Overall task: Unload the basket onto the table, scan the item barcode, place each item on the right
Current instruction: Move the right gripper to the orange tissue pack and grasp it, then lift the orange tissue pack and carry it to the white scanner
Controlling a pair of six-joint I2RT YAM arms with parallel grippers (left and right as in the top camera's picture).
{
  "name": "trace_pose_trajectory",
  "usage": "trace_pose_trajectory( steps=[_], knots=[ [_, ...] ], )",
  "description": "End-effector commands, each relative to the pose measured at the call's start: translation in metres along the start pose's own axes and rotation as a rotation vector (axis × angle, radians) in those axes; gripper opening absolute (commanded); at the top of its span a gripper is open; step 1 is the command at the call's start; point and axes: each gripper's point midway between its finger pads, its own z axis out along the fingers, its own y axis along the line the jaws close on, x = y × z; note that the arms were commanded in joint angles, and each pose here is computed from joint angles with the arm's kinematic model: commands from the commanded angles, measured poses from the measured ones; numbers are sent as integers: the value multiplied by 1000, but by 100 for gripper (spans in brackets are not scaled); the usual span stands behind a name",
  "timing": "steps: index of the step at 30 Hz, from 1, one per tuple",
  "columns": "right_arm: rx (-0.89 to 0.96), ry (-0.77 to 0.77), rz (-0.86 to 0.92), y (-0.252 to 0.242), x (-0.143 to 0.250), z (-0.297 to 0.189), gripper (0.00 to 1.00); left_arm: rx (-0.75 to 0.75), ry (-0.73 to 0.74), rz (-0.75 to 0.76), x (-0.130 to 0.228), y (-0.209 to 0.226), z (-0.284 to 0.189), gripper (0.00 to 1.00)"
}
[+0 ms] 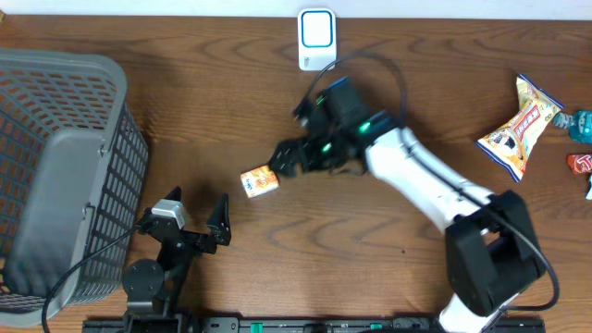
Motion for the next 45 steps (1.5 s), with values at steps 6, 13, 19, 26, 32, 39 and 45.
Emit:
trace_pose_trajectory(
  steps=[6,13,19,26,32,39,45],
  knots=[
    [295,-110,-148,-27,28,71,98,-2,42,-12,15,2,1,98],
    [297,-89,-155,-45,36,108,58,-2,43,-12,15,2,1,98],
    [312,-79,-138,-57,37,111,4,-2,43,-12,15,2,1,98],
    [176,18,-393,-41,37,72,1,-2,43,-12,15,2,1,98],
    [-113,23,-728,5,48,-26,1,-2,43,-12,15,2,1,98],
    [-534,-273,-951,54,57,-144,1,-2,43,-12,15,2,1,98],
    [-698,-492,-903,37,40,-173,1,-2,43,-12,15,2,1,98]
  ],
)
